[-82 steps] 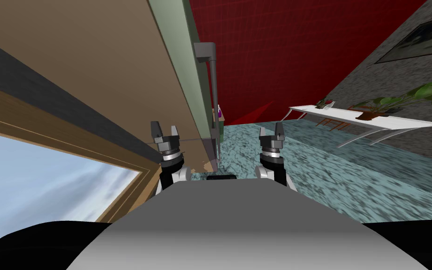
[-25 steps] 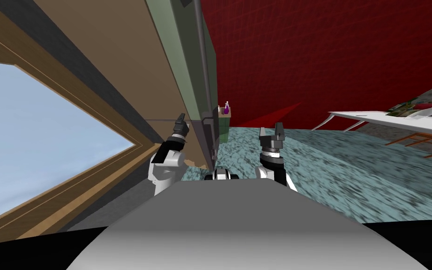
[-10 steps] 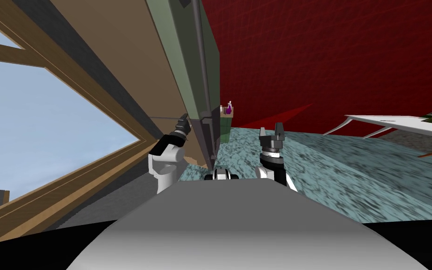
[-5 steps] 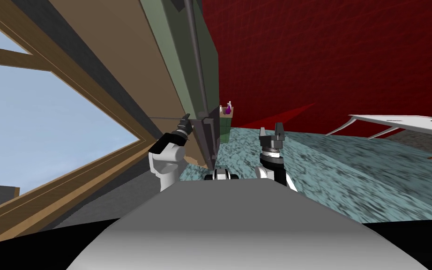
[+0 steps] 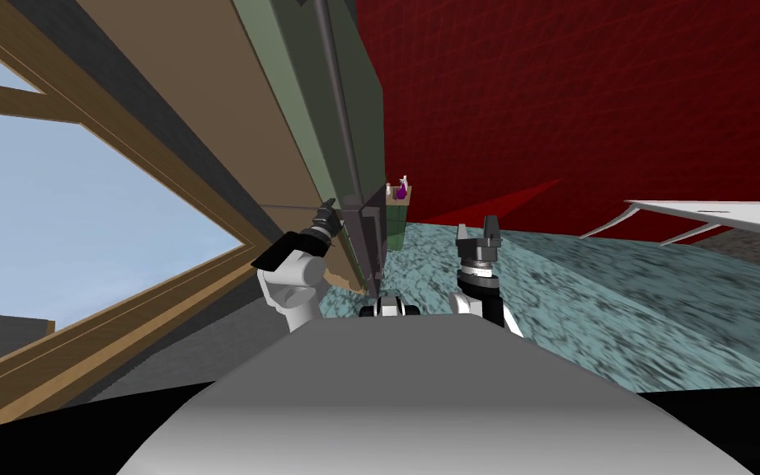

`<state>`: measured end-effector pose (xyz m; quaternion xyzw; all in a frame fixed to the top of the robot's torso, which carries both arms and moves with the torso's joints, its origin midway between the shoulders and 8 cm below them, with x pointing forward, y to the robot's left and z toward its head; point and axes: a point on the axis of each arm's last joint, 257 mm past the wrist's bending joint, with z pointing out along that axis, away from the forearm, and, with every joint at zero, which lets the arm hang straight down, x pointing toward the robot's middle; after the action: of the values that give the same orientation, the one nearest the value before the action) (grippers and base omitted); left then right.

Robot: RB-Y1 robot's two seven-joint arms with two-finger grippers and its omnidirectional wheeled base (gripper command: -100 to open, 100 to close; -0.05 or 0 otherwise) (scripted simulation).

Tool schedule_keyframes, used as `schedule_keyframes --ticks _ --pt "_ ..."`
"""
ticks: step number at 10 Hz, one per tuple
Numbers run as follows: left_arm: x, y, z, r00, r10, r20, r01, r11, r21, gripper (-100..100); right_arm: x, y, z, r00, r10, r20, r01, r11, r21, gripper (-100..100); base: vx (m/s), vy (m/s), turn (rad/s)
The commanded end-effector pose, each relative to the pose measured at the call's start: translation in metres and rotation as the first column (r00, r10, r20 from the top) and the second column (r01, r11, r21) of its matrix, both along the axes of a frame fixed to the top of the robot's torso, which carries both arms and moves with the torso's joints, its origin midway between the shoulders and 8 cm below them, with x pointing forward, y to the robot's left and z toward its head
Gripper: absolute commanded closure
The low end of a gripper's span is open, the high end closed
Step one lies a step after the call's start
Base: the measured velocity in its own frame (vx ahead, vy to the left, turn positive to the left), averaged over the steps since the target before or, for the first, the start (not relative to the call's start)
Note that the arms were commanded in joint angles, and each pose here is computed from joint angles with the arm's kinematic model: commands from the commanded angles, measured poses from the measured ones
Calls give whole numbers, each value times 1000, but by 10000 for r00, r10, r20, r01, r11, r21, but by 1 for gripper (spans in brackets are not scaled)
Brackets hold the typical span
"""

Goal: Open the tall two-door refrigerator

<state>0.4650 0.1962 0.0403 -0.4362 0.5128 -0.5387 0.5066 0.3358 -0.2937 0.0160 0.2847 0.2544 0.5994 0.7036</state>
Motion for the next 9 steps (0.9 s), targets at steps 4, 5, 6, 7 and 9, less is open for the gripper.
schedule_keyframes --ticks 4,5,6,7,9 --pt "-15 -11 29 9981 -222 572 266 9966 -776 -100 0 0 0 10000 1 1 -1 10000 0 0 0 -3 -1" --pt "-15 -11 29 9981 -222 572 266 9966 -776 -100 0 0 0 10000 1 0 -1 10000 0 0 14 -6 14" --pt "-15 -11 29 9981 -222 572 266 9966 -776 -100 0 0 0 10000 0 0 0 10000 0 0 2 -6 28" --pt "-15 -11 29 9981 -222 572 266 9966 -776 -100 0 0 0 10000 1 1 -1 10000 0 0 -8 -2 -18" --pt "-12 -5 12 9999 -116 96 123 9972 -733 -100 0 0 0 10000 1 1 -1 10000 0 0 -10 4 18"
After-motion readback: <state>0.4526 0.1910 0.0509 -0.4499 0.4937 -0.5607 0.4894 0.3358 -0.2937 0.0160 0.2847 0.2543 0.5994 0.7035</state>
